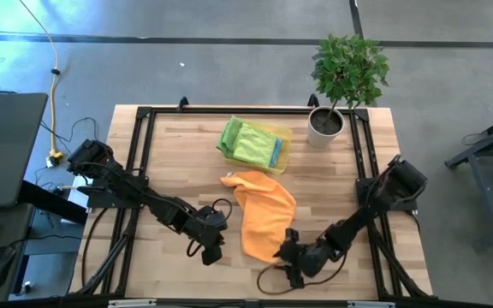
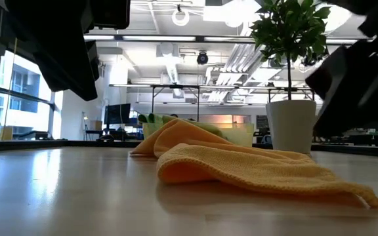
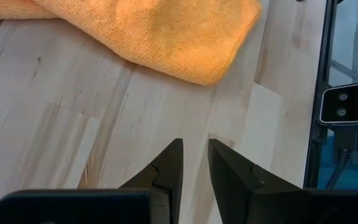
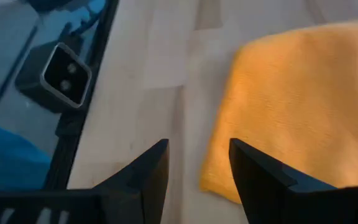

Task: Fold microfiber towels
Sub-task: Fold the orange microfiber towel

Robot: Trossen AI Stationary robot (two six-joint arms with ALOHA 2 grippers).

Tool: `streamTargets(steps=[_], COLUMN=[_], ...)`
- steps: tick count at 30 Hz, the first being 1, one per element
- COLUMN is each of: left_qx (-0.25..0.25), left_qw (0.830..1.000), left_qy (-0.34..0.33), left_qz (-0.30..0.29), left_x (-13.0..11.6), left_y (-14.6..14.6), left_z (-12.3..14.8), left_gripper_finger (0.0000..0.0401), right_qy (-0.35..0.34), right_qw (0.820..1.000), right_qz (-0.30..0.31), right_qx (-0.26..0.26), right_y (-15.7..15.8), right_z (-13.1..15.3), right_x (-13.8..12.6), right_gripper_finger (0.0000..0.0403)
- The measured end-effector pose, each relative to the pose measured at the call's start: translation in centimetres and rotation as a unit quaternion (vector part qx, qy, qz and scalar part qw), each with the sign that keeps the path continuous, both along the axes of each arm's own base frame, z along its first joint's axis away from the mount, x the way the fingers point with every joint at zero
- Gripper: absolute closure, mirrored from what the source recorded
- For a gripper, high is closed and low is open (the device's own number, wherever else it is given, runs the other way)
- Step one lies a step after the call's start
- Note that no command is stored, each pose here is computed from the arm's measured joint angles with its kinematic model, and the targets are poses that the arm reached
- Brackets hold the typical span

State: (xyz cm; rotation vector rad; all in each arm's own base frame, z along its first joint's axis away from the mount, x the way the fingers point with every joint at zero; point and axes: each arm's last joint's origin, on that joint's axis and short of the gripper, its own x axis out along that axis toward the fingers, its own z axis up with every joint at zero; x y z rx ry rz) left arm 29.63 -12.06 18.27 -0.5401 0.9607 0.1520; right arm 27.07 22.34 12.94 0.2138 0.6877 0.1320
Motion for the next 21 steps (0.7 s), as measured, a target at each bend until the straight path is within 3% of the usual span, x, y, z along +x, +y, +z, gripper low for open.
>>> streamTargets(steps=[8,13,21], left_qx=[-0.018,-0.033,-0.035], left_qw=[1.000,0.999,0.999], left_qy=[0.004,0.004,-0.001], left_qz=[0.005,0.012,-0.019], left_x=[-0.2,-0.4,-1.2], left_y=[-0.5,-1.2,-3.1], left_z=[0.0,0.0,0.1], left_gripper_finger=[0.0335,0.0335,0.0335], right_qy=[0.063,0.111,0.154], right_qw=[0.994,0.983,0.982], right_qz=[0.019,0.016,-0.007], right_qx=[-0.092,-0.143,-0.109], right_y=[1.9,1.5,0.4], right_z=[-0.4,0.0,-0.4], right_x=[2.0,3.2,3.8], right_gripper_finger=[0.0281,0.0285,0.0284])
